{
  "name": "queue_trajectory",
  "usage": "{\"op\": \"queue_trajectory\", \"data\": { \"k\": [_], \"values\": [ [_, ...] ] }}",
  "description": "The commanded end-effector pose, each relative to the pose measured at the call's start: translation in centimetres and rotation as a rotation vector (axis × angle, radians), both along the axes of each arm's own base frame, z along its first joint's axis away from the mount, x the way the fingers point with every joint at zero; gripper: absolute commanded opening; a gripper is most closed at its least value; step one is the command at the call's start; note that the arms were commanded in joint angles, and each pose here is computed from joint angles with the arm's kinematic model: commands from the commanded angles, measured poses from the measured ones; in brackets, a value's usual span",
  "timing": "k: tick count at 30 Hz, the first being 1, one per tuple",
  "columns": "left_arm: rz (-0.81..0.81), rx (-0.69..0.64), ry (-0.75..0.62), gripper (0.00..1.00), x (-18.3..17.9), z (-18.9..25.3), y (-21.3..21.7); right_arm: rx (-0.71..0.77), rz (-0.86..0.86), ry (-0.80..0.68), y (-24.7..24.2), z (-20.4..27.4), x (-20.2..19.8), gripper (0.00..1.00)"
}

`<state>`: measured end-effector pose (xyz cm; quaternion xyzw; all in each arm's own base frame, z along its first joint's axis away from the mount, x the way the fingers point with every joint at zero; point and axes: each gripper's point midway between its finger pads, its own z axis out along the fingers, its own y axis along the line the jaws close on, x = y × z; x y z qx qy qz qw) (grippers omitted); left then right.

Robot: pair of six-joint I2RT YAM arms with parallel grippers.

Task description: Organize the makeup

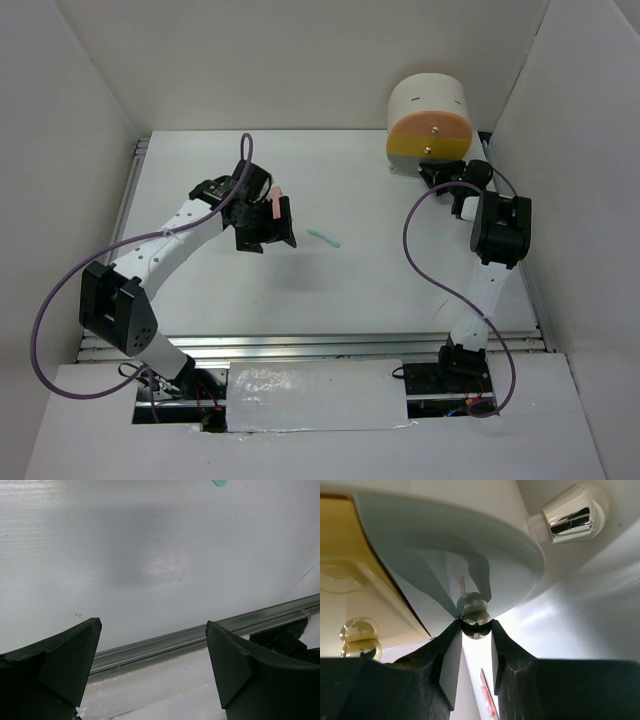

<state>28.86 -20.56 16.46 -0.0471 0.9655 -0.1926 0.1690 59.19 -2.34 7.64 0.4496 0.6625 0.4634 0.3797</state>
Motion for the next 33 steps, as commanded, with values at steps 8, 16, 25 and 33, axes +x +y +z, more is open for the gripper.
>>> {"op": "queue_trajectory", "data": {
  "k": [8, 16, 25, 33],
  "values": [
    [-0.015, -0.011, -0.009, 0.99, 0.9, 1.1, -0.6, -0.001, -0.024, -0.03, 0.0, 0.3, -0.5, 0.08],
    [-0.01, -0.028, -0.03, 1.0, 1.0, 1.3, -0.6, 0.041, -0.052, 0.001, -0.4, 1.3, -2.7, 0.0],
    [-0.01, -0.043, -0.046, 0.99, -0.3, 1.4, -0.2, 0.05, -0.072, 0.017, -0.6, 2.1, -5.6, 0.0],
    [-0.008, -0.048, -0.059, 0.99, -1.6, 1.4, 0.6, 0.058, -0.07, 0.015, 0.4, 2.4, -8.7, 0.0]
  ]
}}
